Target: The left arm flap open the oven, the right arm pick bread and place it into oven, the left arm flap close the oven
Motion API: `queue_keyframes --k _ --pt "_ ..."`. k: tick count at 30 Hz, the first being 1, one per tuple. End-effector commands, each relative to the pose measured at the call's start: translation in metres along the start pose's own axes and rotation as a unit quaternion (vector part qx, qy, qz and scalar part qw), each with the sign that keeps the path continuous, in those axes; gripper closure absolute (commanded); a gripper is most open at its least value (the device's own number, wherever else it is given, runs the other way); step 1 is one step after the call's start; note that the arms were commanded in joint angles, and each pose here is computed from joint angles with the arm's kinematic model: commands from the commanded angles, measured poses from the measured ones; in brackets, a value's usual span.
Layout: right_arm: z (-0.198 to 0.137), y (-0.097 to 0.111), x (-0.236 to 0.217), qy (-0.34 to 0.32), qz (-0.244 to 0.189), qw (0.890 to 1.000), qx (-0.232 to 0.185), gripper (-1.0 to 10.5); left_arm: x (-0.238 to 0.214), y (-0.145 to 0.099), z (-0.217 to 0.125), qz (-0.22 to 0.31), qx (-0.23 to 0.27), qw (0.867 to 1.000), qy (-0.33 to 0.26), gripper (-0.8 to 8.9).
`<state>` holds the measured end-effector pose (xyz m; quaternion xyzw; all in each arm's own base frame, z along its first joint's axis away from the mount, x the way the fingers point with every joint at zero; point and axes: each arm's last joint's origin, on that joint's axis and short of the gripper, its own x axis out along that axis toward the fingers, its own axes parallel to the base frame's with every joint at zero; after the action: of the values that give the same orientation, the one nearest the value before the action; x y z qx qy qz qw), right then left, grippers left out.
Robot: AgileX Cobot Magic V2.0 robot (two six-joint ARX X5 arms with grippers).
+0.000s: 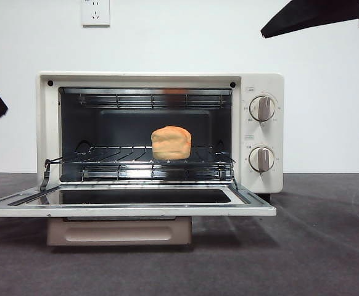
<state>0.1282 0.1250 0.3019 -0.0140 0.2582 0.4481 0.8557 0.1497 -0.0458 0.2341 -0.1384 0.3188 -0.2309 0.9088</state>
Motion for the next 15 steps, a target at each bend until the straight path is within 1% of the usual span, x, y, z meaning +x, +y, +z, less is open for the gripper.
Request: queue_keyframes --k 1,8,11,15 --pt "0.002 0.001 0.001 0.001 0.002 1.000 -0.006 5.2 0.010 0.012 0.001 0.005 -0.033 0.999 0.005 8.00" --pt "0.001 0.001 0.001 0.009 0.001 1.000 -0.005 5.2 0.028 0.048 0.005 0.026 -0.076 0.997 0.022 8.00" --pt "0.001 0.001 0.001 0.009 0.001 1.000 -0.005 5.2 0.037 0.061 0.001 0.029 -0.080 0.995 0.045 7.99" --pt "0.001 0.001 0.001 0.008 0.001 1.000 -0.006 5.2 0.052 0.071 -0.006 0.036 -0.083 0.992 0.084 7.99"
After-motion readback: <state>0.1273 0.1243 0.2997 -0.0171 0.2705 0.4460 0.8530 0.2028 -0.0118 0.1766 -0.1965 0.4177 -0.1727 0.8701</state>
